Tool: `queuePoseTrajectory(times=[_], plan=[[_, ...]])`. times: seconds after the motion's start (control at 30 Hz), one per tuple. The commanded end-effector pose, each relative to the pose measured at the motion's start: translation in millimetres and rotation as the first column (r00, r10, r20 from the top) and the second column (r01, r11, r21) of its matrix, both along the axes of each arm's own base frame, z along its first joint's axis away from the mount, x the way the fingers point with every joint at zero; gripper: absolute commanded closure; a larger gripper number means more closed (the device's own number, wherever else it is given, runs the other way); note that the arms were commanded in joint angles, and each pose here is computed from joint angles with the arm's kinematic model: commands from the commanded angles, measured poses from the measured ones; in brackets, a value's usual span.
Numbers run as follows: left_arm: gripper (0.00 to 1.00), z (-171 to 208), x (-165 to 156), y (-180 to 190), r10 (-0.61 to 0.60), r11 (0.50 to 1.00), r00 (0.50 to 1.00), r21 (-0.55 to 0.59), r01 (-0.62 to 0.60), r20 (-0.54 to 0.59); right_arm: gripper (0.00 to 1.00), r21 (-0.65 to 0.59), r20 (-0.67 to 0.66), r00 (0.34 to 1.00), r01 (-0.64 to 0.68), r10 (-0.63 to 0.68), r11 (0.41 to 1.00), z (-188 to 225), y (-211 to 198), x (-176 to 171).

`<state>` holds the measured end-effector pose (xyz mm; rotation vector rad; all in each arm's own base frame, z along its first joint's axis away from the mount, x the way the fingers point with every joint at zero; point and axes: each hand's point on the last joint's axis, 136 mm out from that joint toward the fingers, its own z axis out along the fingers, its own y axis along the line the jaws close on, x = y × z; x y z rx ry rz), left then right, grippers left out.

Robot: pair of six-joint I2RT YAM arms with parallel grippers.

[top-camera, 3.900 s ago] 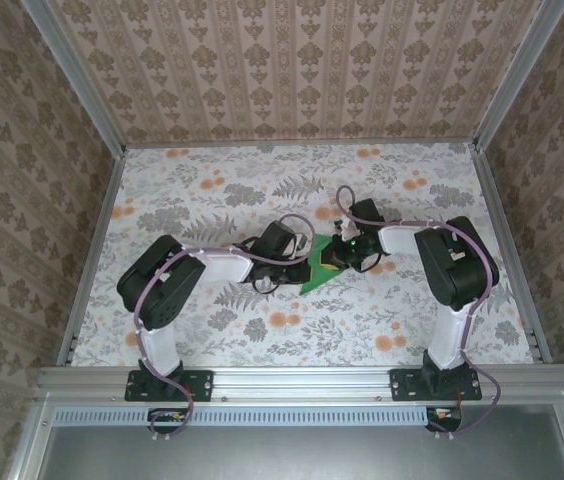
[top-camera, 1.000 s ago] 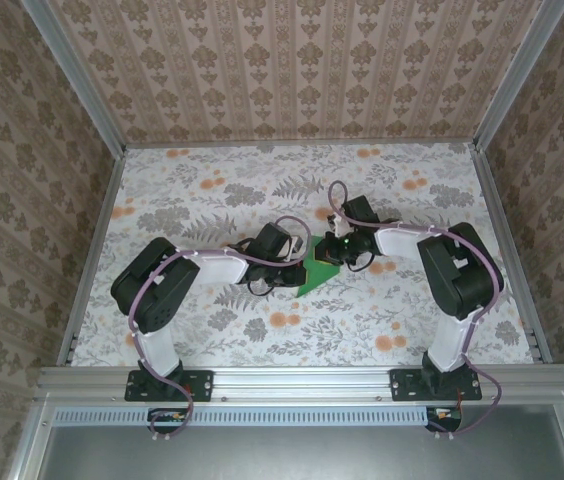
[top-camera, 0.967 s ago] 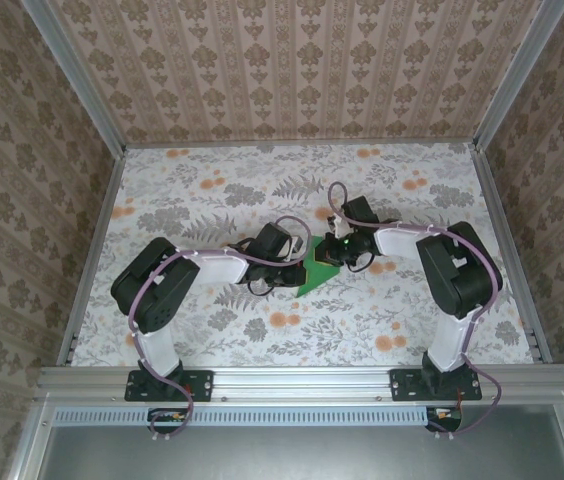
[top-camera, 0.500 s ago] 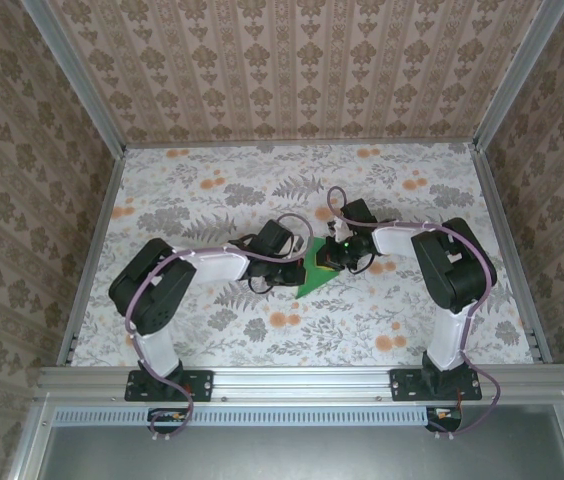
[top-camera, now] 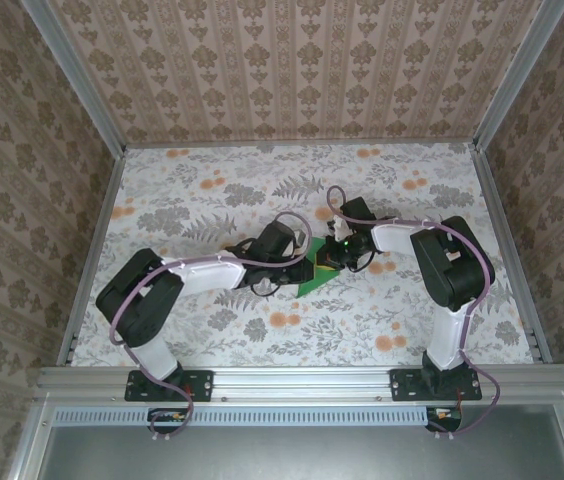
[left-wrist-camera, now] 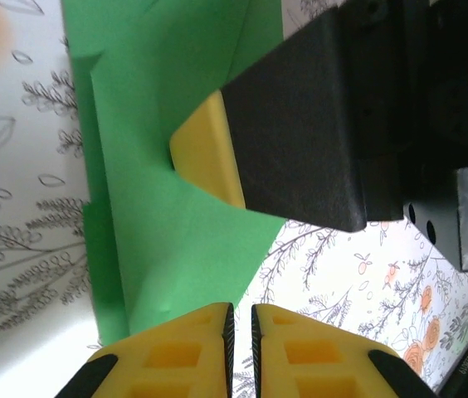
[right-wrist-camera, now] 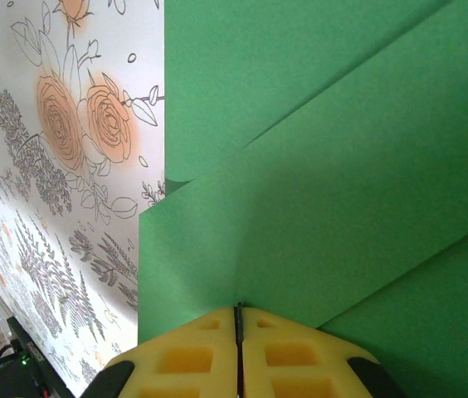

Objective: Fold a paper plane with a square sheet of paper (pick it up from the middle)
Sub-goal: Fourth fold the wing at the center of the table.

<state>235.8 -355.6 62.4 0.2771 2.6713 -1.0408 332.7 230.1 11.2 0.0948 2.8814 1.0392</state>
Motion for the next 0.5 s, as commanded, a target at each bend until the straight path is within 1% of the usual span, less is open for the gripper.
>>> queuePoseTrajectory(times=[0.0, 0.27, 0.47], plan=[[0.84, -19.7, -8.2, 5.4, 0.045, 0.998, 0.997, 0.048, -0.042, -0.068, 0.91, -0.195, -0.139, 0.989, 0.019, -0.047, 0.981, -50.9, -34.9, -26.7], [0.84, -38.8, -14.2, 10.8, 0.070, 0.995, 0.990, 0.081, -0.061, -0.123, 0.91, -0.208, -0.150, 0.987, 0.019, -0.051, 0.978, -53.9, -36.8, -28.4], [0.84, -43.6, -19.9, 12.2, 0.076, 0.994, 0.986, 0.092, -0.063, -0.147, 0.91, -0.213, -0.156, 0.986, 0.017, -0.051, 0.977, -53.8, -37.7, -29.9]])
